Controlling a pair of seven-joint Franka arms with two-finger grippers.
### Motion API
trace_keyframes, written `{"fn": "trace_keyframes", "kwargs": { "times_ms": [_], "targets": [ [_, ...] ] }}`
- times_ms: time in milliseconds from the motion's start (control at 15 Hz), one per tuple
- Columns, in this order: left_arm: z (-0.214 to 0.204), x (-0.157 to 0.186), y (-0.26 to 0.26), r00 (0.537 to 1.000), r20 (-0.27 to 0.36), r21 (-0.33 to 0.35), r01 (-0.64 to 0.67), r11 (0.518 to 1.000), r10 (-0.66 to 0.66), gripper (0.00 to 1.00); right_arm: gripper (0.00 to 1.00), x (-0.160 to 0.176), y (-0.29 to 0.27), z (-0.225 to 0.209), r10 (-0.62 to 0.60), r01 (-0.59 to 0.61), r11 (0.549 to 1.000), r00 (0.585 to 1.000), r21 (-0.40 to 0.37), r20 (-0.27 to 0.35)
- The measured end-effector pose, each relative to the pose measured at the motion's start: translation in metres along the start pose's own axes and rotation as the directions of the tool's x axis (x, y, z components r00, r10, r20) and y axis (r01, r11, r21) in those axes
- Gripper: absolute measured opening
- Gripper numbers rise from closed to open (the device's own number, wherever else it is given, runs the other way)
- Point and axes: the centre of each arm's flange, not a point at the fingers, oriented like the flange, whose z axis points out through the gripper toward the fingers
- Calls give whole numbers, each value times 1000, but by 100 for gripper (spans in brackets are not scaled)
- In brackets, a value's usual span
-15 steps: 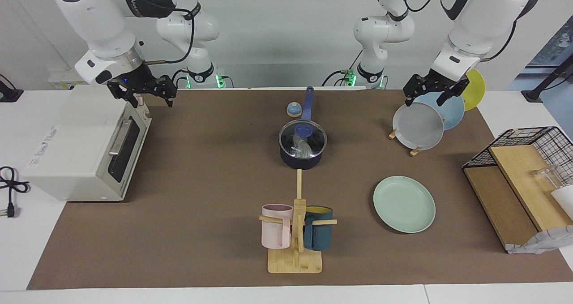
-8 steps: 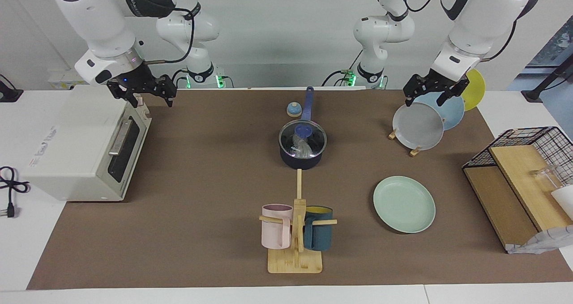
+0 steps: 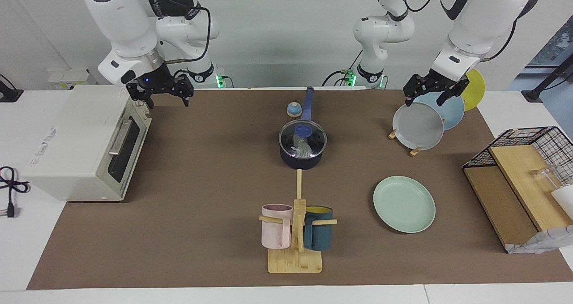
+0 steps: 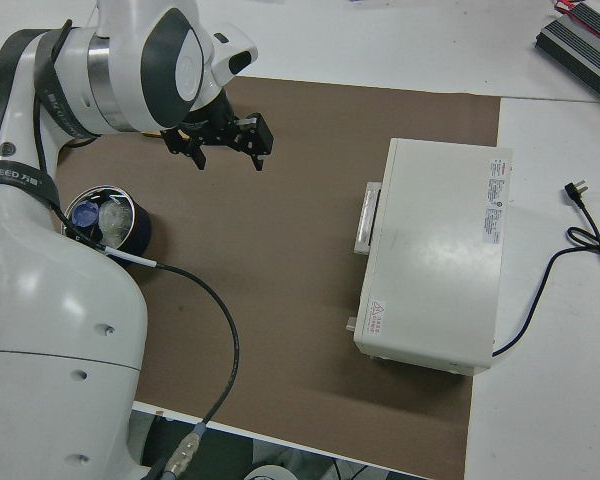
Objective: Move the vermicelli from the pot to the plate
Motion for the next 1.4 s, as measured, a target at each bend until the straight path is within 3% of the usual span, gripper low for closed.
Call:
{"fn": "trace_keyframes", "kwargs": {
  "times_ms": [200,467,733,1400],
  "targets": [
    [0,0,0,1000,0,0,0,1000,0,100,100,7,-100,9,66,-66,997,998,26,-4],
    [0,0,0,1000,0,0,0,1000,0,100,100,22,-255,74,131,-131,991,991,4,-26],
    [0,0,0,1000,0,0,0,1000,0,100,100,26,-297,109,202,-202,979,979,-1,-29],
    [0,0,0,1000,0,0,0,1000,0,100,100,8,-348,144,185,-185,983,981,1,-53]
  ]
}}
